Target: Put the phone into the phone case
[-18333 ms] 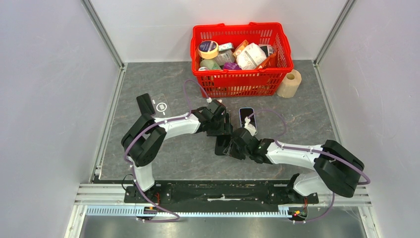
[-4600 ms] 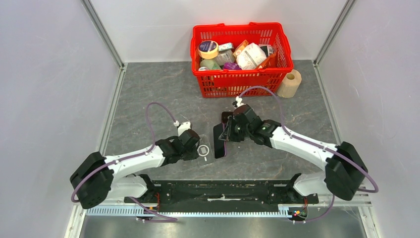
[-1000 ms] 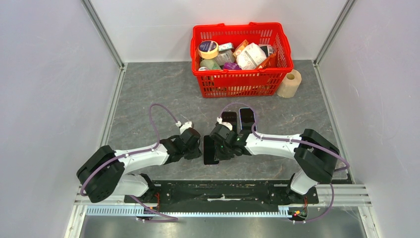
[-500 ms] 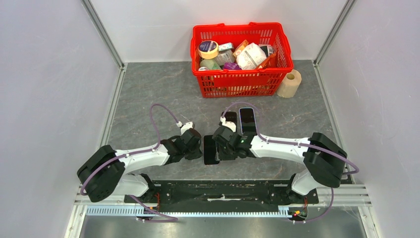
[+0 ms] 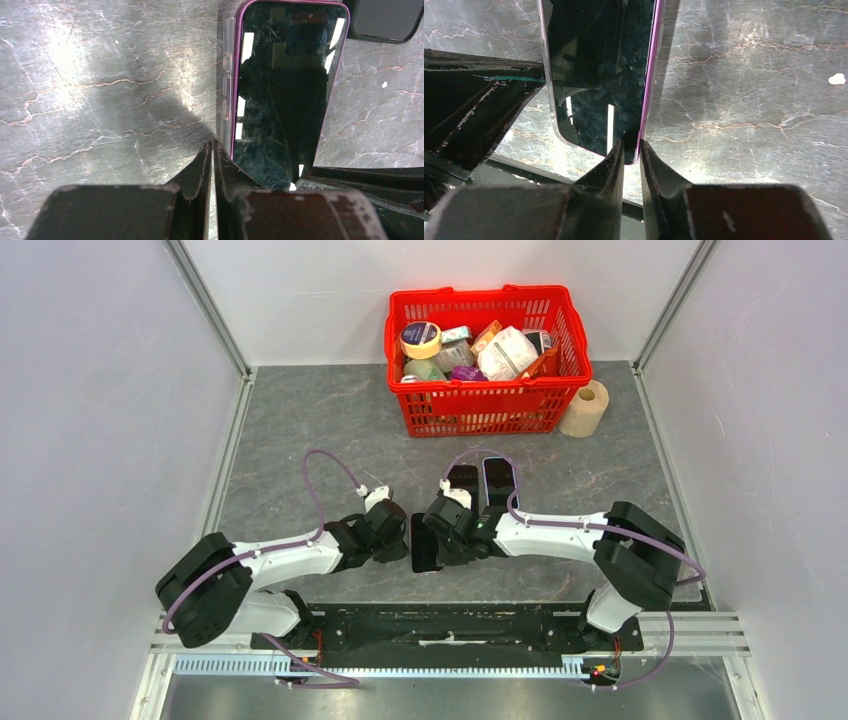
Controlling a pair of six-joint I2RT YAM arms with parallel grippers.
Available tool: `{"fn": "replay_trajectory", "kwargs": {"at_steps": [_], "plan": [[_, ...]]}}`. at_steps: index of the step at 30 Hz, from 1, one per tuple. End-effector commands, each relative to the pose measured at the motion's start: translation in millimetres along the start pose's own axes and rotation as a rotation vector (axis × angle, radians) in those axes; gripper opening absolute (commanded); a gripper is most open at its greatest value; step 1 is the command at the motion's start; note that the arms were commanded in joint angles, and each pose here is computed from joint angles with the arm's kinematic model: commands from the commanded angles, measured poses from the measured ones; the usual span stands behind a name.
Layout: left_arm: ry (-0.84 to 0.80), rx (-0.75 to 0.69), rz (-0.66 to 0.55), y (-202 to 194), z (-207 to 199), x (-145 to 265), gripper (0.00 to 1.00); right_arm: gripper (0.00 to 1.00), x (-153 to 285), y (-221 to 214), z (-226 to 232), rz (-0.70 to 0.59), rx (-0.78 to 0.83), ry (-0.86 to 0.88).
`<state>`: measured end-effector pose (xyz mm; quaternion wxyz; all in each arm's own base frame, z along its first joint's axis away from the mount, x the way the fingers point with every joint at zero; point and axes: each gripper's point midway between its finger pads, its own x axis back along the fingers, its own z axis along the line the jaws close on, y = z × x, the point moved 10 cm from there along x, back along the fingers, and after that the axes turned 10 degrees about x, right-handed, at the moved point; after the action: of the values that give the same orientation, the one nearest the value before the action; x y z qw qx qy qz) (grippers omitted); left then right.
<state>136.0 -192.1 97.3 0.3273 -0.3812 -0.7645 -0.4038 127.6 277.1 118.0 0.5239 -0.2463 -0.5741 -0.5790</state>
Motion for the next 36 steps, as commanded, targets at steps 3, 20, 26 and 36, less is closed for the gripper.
{"fn": "replay_trajectory", "kwargs": {"at_steps": [3,20,26,36], "plan": [[-0.014,0.023,0.004,-3,-1,-3,0.09,0.14,-4,5,9,-0.012,0.002,0.015],[-0.025,0.018,0.003,-4,-5,-4,0.09,0.0,-39,-28,17,0.093,0.056,-0.068],[0.002,0.011,-0.038,3,-9,2,0.1,0.0,-30,-23,15,0.063,0.065,-0.103],[0.093,0.061,-0.139,46,-19,-3,0.16,0.32,44,15,11,-0.166,0.039,-0.014]]}}
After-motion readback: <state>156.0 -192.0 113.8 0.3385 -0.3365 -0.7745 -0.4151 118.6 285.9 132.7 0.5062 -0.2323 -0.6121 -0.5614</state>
